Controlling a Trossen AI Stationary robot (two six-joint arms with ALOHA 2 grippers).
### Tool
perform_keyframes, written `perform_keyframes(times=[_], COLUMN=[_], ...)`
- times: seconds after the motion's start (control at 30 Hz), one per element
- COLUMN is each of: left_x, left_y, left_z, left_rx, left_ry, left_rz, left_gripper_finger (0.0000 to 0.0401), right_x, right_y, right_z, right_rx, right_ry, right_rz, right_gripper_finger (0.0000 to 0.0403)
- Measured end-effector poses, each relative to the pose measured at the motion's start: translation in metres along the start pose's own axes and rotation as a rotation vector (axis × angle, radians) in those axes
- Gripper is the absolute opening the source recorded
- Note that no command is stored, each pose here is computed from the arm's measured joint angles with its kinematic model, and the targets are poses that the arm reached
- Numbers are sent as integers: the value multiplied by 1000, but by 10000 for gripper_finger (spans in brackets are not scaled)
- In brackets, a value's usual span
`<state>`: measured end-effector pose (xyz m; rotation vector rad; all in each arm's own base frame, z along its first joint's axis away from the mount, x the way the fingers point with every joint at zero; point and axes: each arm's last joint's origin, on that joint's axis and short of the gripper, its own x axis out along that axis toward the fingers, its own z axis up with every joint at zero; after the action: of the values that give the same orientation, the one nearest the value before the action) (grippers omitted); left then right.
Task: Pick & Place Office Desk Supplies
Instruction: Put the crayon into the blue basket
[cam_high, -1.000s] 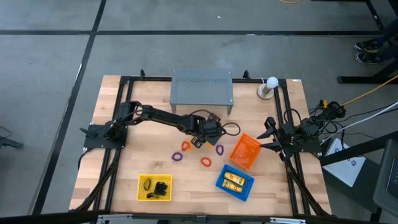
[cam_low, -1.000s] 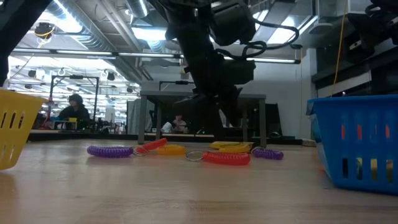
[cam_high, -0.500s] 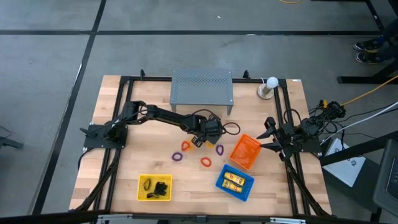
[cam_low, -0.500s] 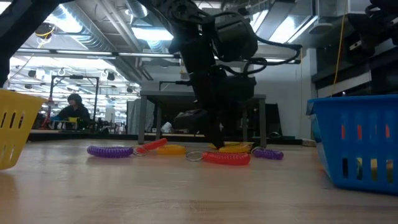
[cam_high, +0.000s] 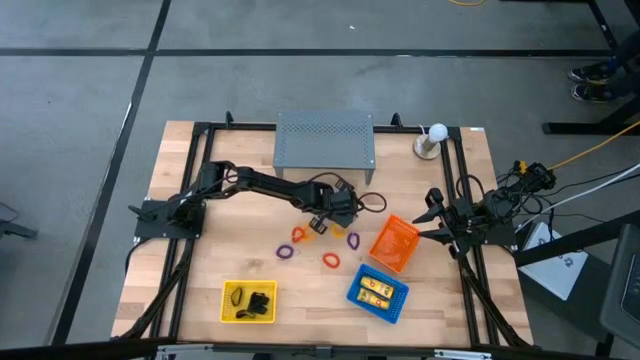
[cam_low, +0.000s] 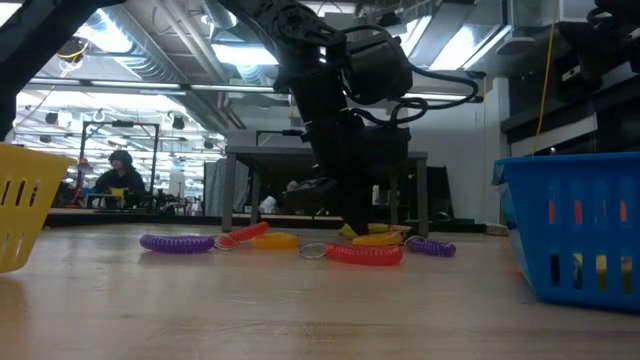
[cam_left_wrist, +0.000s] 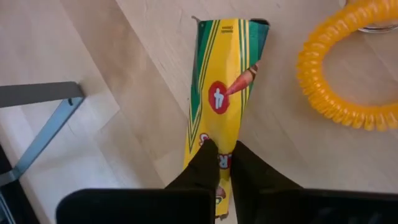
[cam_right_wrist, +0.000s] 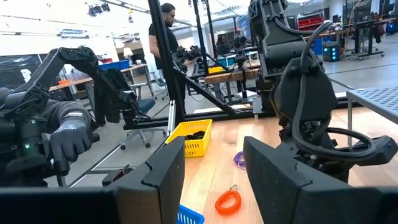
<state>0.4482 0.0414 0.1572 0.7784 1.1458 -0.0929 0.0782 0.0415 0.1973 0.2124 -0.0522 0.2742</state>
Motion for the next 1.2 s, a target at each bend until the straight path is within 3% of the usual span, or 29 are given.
perform_keyframes(times=[0.33,0.67,0.97,1.2], left_x=[-13,-78,-144,-168], left_y=[-7,-15,-58,-101], left_z=[9,35,63,96], left_rx=[6,-172,-293,-323], left_ry=[94,20,-116,-311], left_rz=[26,27,-26,-102], left_gripper_finger=[17,17,17,17], right_x=[0,0,0,0], right_y=[0,0,0,0], right_z=[0,0,0,0], right_rx=[0,3,7,11], right_ry=[0,0,1,1], right_rz=[0,0,4,3], right_gripper_finger=[165,165,165,165])
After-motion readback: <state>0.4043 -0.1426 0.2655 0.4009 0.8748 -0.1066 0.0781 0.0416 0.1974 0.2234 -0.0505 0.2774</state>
